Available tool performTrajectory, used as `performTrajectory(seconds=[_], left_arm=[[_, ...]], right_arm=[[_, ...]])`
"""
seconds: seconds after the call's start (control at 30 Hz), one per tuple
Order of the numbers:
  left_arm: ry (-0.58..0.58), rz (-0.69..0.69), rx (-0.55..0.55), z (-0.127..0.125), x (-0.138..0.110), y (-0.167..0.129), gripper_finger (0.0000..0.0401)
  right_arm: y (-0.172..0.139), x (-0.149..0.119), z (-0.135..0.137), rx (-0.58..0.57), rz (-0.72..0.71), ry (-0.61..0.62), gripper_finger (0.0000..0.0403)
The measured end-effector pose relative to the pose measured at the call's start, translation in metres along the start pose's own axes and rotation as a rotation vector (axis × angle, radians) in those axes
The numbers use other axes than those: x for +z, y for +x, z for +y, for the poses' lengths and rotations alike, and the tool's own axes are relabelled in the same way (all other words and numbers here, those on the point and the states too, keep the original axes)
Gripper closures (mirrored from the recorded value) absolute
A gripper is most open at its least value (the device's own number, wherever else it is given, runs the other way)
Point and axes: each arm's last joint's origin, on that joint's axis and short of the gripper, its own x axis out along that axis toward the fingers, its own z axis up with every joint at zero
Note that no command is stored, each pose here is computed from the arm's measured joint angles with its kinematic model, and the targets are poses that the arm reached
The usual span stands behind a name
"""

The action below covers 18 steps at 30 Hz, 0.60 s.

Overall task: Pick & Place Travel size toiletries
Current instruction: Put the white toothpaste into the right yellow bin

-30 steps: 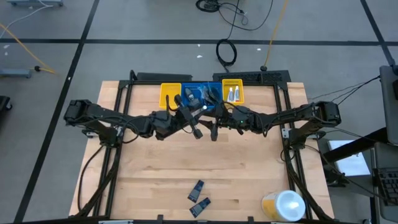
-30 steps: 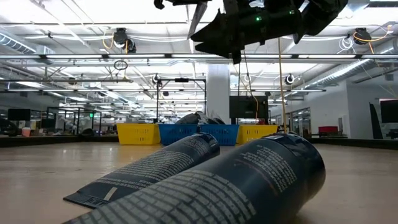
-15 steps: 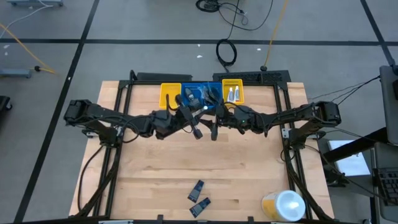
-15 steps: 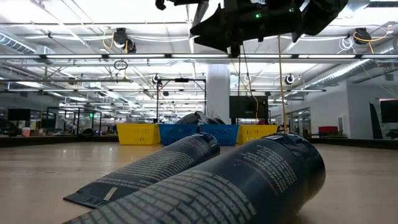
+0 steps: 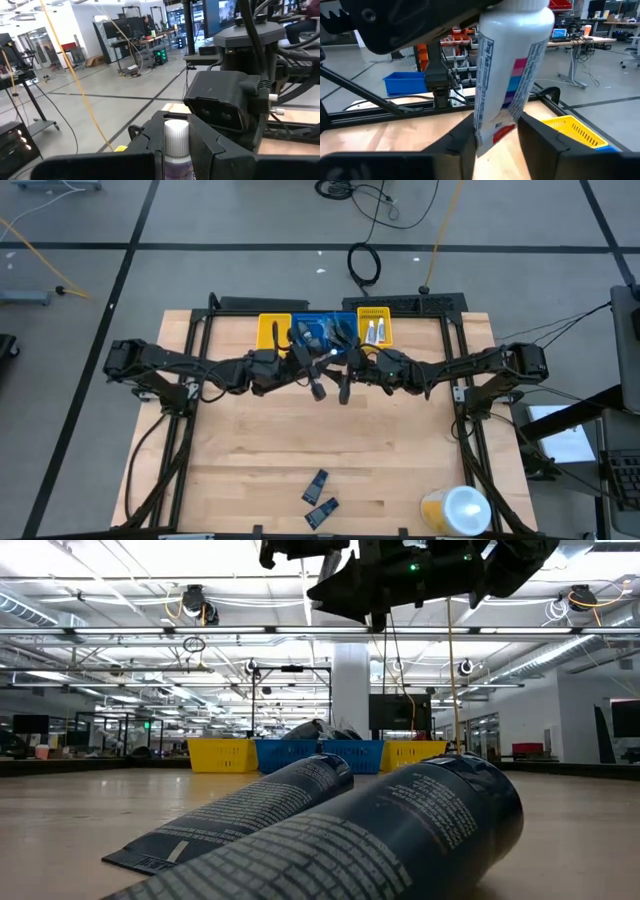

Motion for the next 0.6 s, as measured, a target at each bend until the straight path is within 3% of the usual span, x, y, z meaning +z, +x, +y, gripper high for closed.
performTrajectory(seconds=[0.3, 0.6], left_arm=[[0.004, 0.014, -0.001, -0.0004, -0.0014, -0.0001, 0.0361], [-0.01, 0.019, 0.014, -0.0003, -0.0018, -0.0003, 0.0341]], right_arm=[[-0.0001, -0.0018, -0.0032, -0.094, 0.016, -0.015, 0.039], [-0.0001, -0.0019, -0.0034, -0.101, 0.017, -0.013, 0.0401]])
